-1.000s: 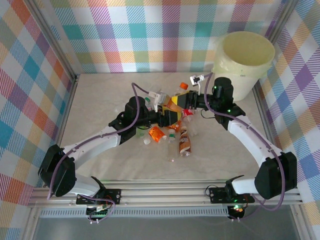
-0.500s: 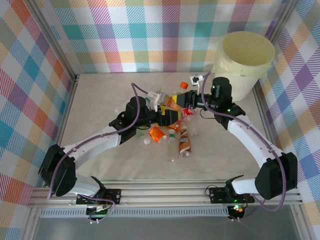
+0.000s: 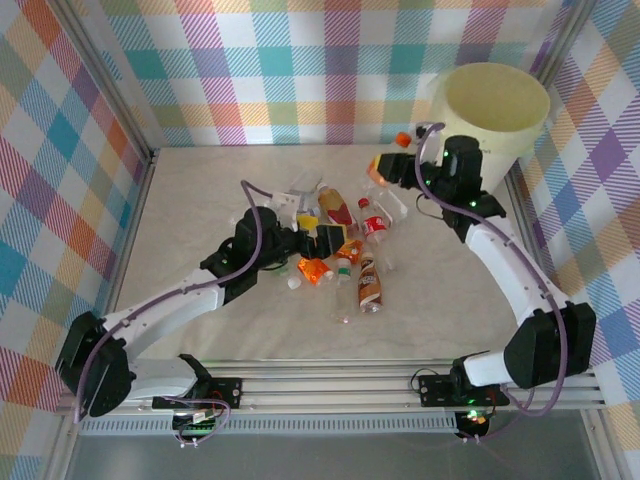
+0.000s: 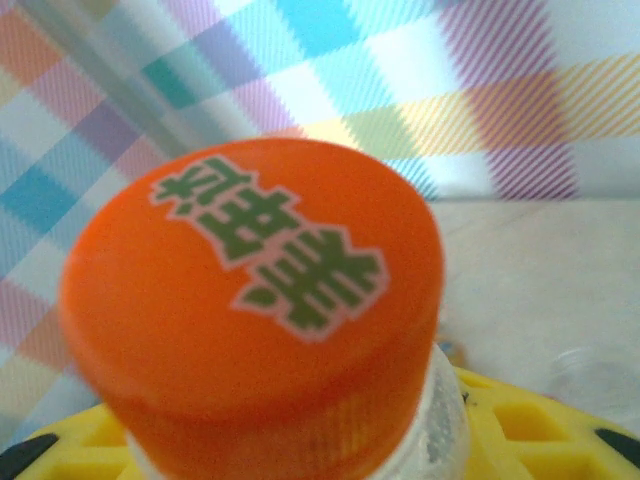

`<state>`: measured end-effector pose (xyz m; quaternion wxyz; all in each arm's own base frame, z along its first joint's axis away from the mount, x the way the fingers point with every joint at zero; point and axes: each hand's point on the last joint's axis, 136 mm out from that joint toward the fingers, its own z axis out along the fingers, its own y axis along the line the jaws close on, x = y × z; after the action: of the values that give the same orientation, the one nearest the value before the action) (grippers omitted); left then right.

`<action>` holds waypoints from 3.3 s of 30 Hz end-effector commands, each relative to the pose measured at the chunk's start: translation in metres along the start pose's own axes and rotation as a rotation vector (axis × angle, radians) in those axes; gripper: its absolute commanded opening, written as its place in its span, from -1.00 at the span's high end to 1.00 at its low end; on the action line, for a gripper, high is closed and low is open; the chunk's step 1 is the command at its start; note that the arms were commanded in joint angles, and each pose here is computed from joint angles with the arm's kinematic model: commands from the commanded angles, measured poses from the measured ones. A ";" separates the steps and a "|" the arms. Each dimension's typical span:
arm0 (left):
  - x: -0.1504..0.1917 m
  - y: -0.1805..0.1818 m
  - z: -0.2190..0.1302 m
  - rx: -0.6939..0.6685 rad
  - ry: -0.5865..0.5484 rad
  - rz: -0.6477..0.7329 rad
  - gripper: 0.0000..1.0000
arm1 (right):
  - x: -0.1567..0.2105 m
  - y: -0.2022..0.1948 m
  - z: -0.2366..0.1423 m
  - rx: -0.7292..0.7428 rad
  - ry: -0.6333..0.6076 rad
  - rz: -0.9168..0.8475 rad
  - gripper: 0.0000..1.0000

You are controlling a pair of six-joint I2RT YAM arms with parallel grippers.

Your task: Put the plastic bottles in the bin

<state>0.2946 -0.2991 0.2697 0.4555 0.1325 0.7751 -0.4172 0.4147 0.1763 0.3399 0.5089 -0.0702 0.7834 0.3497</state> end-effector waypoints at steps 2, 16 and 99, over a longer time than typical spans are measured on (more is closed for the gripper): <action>-0.008 0.015 -0.021 -0.095 -0.085 0.020 -1.00 | -0.050 -0.041 -0.007 0.136 -0.107 -0.025 0.30; -0.002 0.063 -0.087 -0.341 -0.220 -0.043 -1.00 | -0.190 -0.153 -0.022 0.396 -0.377 -0.029 0.29; 0.121 0.211 -0.039 -0.915 0.204 -0.562 -0.94 | 0.058 -0.062 -0.013 0.051 0.080 0.196 -0.99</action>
<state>0.3203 -0.1626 0.0643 0.2514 -0.2550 0.9236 -0.1367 0.4058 0.1254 0.2593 0.4405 0.0133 0.8266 0.3501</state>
